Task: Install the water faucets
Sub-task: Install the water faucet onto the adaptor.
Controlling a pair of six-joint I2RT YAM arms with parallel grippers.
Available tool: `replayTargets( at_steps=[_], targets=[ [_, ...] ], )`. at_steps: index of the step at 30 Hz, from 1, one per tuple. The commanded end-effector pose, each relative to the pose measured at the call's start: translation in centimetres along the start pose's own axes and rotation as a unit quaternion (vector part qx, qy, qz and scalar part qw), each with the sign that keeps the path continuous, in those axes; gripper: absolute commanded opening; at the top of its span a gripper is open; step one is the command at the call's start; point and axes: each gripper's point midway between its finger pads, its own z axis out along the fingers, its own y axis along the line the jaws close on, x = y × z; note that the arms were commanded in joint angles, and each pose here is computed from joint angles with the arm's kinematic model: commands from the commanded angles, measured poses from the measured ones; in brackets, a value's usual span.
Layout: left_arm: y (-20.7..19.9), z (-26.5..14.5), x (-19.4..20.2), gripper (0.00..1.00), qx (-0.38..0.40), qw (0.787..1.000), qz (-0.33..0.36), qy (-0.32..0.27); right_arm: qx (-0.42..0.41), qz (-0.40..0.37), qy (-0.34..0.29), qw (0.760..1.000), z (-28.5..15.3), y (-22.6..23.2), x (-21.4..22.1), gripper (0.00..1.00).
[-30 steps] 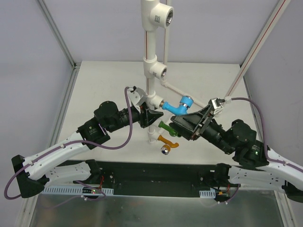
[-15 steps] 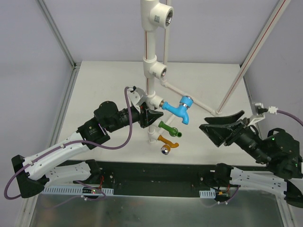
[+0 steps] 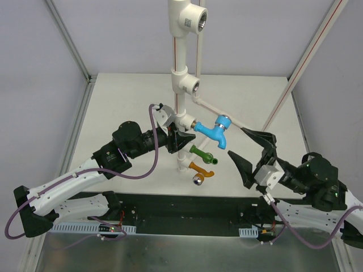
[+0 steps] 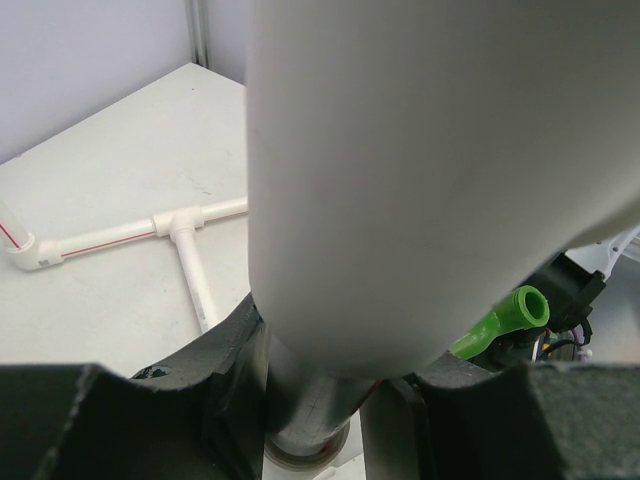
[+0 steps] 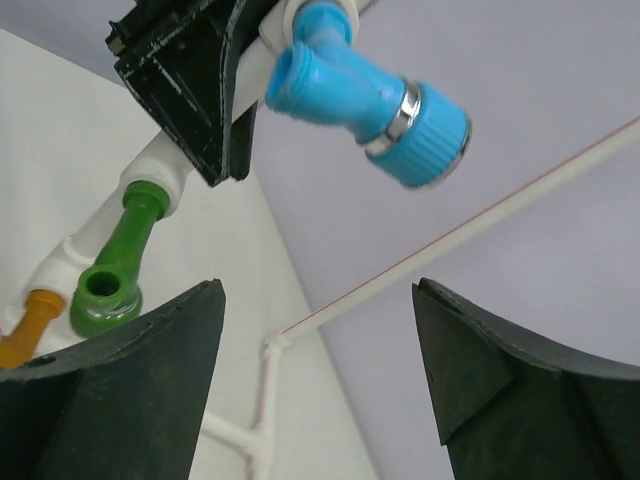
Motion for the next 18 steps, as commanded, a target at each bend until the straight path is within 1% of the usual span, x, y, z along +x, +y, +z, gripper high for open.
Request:
replayTargets(
  at_steps=[1,5,10,15,18],
  targets=[
    [-2.6,-0.7,1.4,0.00,0.033,0.992,-0.115,0.035,0.019,-0.196,-0.125,0.972,0.9,-3.0,-6.4,0.83],
    [-2.5,-0.7,1.4,0.00,0.031,0.992,-0.114,0.034,0.014,-0.237,-0.149,0.960,1.8,-3.0,-7.9,0.83],
    [-2.5,-0.8,1.3,0.00,0.030,0.993,-0.113,0.032,0.013,-0.252,-0.169,0.953,2.3,-3.3,-9.1,0.82],
    [-2.4,-0.8,1.4,0.00,0.030,0.993,-0.112,0.032,-0.007,-0.271,-0.156,0.950,3.2,-3.1,-9.1,0.82],
    [-2.4,-0.8,1.5,0.00,0.029,0.993,-0.113,0.033,-0.024,-0.294,-0.136,0.946,4.1,-2.8,-8.5,0.80]
  ],
)
